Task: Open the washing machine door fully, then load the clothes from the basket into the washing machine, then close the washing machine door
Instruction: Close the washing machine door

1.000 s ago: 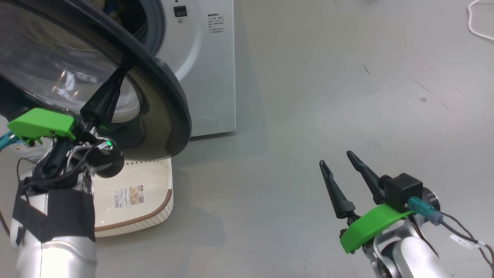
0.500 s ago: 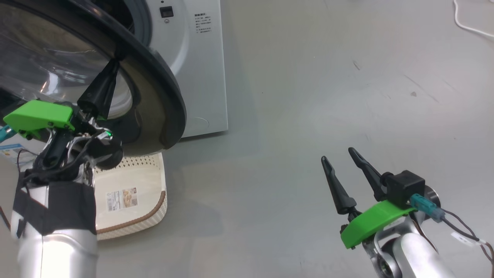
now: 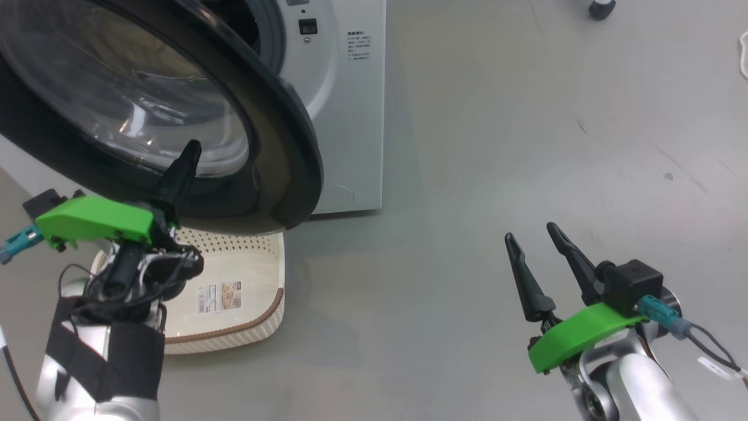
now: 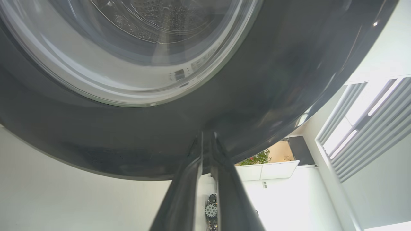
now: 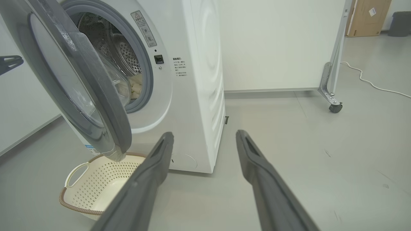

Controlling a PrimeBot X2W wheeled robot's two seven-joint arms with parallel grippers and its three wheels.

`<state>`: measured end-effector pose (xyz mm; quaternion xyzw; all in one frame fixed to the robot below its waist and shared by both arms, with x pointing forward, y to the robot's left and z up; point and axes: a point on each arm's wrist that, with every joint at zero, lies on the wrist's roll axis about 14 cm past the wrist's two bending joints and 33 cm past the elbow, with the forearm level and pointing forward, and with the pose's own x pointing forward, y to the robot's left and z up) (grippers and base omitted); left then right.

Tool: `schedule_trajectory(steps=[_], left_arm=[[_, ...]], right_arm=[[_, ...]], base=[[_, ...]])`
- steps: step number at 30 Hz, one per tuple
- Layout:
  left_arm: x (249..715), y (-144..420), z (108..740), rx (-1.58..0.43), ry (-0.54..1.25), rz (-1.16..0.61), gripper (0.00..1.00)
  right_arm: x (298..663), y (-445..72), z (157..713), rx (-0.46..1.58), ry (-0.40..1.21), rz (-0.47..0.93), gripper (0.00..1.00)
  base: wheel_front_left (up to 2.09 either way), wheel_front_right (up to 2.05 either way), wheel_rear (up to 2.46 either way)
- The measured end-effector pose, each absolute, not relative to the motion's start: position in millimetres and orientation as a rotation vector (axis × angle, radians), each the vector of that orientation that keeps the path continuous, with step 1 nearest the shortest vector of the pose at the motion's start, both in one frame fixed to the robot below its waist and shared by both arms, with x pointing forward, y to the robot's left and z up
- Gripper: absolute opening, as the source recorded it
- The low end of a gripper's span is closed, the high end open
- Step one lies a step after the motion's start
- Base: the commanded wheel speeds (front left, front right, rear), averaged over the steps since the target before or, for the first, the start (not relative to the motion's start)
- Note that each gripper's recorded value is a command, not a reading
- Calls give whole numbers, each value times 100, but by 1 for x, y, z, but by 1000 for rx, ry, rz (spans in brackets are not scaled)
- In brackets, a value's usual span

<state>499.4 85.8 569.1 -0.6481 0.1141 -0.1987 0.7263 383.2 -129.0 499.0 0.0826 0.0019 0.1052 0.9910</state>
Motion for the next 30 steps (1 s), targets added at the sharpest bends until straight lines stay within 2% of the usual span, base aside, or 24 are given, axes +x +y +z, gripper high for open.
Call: schedule_trajectory(steps=[1, 2, 3, 14, 23, 30], left_arm=[[497, 90, 567, -1394, 240, -416, 30], [494, 93, 564, -1342, 233, -397, 67], [490, 96, 561, -1293, 226, -379, 98], [451, 134, 534, -687, 90, -233, 100], [420, 153, 524, -349, 9, -135, 100], [391, 166, 514, -238, 0, -70, 100]], right_arm=[[384, -127, 501, 166, -2, 216, 100], [384, -126, 502, 167, -6, 221, 100], [383, -124, 504, 168, -10, 225, 100], [370, -118, 504, 177, -5, 240, 100], [357, -122, 503, 169, 6, 229, 100], [355, -125, 509, 159, -7, 220, 100]], base=[[0, 0, 0], [0, 0, 0], [0, 0, 0], [0, 0, 0], [0, 0, 0], [0, 0, 0]])
